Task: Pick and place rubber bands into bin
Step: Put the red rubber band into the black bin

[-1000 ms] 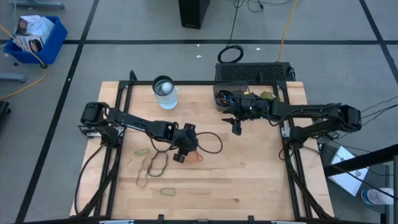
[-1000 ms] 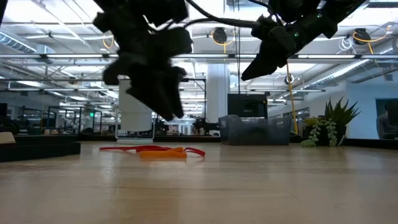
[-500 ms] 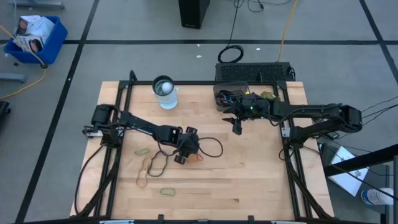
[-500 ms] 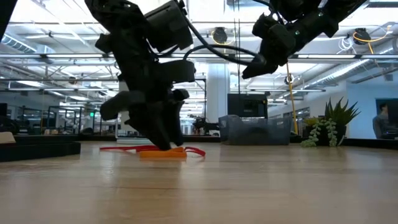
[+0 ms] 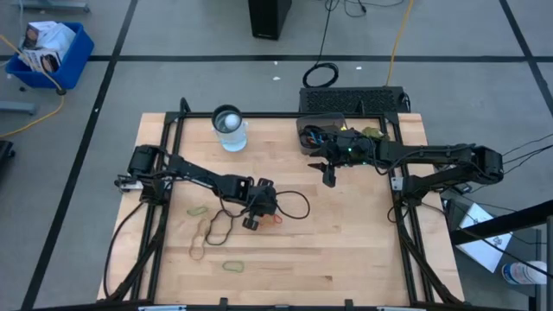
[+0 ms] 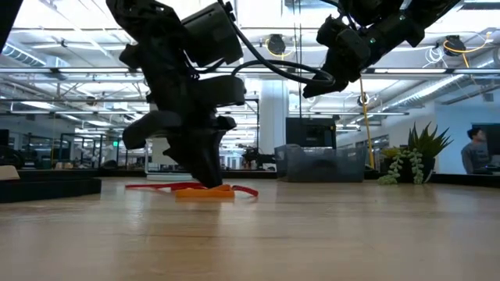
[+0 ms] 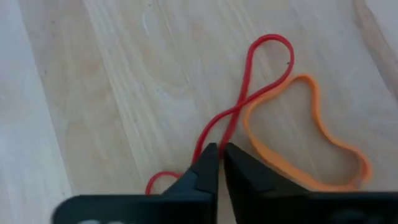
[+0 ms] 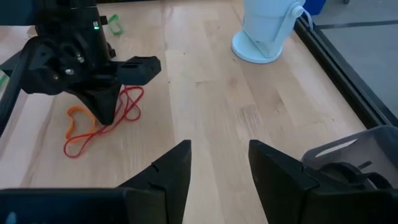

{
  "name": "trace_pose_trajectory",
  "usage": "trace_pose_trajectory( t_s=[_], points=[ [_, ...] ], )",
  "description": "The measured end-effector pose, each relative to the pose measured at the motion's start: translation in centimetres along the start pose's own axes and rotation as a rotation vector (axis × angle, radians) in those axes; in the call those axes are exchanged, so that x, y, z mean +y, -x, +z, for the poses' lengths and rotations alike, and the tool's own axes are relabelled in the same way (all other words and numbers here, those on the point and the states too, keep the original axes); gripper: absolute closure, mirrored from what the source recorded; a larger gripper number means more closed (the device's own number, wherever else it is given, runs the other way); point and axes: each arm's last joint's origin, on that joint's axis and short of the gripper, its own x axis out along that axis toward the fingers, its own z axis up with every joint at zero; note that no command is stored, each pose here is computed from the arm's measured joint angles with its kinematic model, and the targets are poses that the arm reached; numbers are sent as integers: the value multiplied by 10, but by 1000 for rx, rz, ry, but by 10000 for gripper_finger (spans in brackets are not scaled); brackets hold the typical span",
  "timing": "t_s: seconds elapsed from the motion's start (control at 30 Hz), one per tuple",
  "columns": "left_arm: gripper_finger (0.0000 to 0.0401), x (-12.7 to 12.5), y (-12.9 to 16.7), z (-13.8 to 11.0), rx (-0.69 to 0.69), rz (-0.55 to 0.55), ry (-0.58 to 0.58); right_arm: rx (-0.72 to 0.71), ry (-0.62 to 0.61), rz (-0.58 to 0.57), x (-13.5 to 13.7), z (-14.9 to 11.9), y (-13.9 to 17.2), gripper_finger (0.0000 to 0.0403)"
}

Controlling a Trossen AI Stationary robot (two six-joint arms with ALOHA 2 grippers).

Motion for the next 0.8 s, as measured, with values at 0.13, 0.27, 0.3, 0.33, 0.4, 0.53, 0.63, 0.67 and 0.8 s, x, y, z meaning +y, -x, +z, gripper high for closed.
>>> trace_pose_trajectory(
  t_s=[0.13,0.27,0.3,0.33,0.4,0.53,0.63,0.67,0.8],
  points=[
    [395,0,0,0,-1,6,5,0,-1,0,0,0,0,248],
    [387,0,0,0,0,8,22,0,-1,0,0,0,0,248],
    [388,1,0,0,-1,8,23,0,-1,0,0,0,0,248],
    [393,1,2,0,-5,9,23,0,-1,0,0,0,0,248],
    [396,1,5,1,-12,12,31,0,-1,0,0,0,0,248],
    [396,4,21,5,-50,39,51,0,-1,0,0,0,0,248],
    [397,6,36,10,-97,52,78,0,-1,0,0,0,0,248],
    [396,7,41,11,-112,55,88,0,-1,0,0,0,0,248],
    [398,11,65,16,-185,85,105,0,-1,0,0,0,0,248]
  ],
)
